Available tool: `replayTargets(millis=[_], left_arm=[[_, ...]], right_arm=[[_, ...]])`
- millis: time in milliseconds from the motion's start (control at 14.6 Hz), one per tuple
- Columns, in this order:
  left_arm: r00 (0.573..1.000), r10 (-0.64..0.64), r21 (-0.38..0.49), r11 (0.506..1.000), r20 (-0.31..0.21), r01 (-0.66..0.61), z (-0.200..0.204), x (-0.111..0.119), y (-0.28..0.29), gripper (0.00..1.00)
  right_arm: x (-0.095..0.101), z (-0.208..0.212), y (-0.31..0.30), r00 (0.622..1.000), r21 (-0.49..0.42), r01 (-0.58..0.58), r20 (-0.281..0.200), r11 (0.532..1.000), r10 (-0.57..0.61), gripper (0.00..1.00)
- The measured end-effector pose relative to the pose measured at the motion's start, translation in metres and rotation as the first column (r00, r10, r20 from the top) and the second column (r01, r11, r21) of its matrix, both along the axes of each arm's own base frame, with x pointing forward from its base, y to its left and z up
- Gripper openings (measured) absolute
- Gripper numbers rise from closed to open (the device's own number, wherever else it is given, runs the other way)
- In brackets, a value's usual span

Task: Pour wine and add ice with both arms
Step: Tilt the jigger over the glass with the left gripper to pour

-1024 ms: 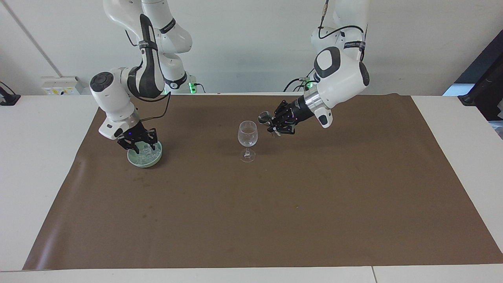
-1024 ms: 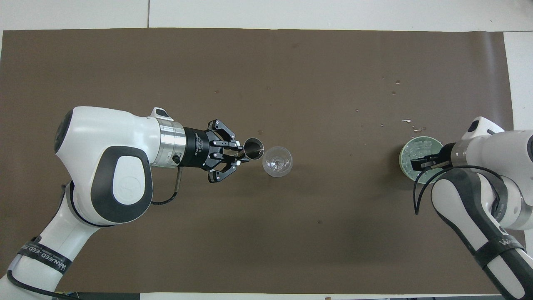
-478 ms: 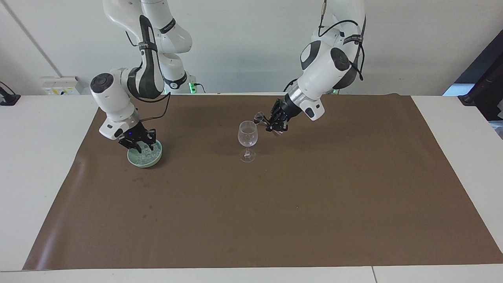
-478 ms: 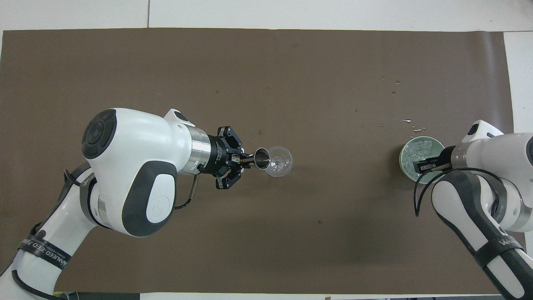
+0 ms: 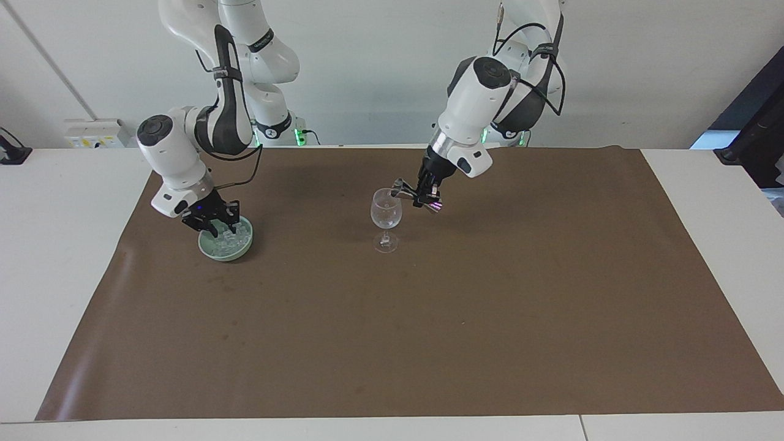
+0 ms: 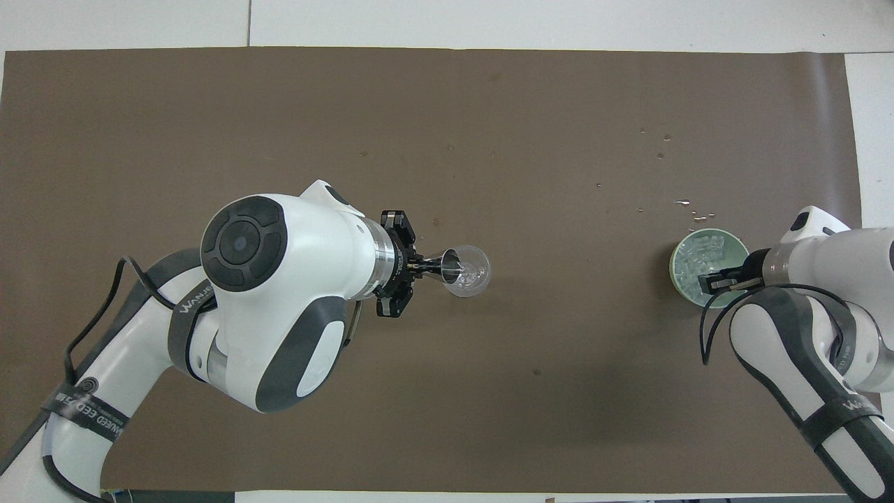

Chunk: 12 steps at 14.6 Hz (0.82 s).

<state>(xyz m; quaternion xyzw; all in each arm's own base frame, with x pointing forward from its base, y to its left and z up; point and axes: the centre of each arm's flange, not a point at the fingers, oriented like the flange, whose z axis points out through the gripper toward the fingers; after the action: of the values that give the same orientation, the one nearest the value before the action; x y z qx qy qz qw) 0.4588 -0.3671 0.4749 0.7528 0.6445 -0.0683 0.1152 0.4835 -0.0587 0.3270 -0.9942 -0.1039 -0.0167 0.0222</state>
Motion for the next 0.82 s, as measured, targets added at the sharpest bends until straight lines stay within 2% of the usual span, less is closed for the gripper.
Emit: replayTargets(millis=[273,478,819], left_arm=[[0.996,-0.01,0.099,0.995,0.085,0.002,0.006,-0.002,-0.01,0.22],[0.986,-0.076,0.173,0.984,0.147,0.05,0.008,-0.008,-0.021,0.22],[0.957,-0.204,0.291,0.947,0.208,0.138,0.008,-0.03,-0.043,0.22]], right_arm=[[-0.001,-0.002,0.001,1.0,0.001,-0.002,-0.004,1.0,0.002,0.48],[-0.002,-0.003,0.002,1.0,0.001,-0.003,-0.006,1.0,0.003,0.48],[-0.002,-0.003,0.002,1.0,0.001,-0.003,-0.006,1.0,0.003,0.44]])
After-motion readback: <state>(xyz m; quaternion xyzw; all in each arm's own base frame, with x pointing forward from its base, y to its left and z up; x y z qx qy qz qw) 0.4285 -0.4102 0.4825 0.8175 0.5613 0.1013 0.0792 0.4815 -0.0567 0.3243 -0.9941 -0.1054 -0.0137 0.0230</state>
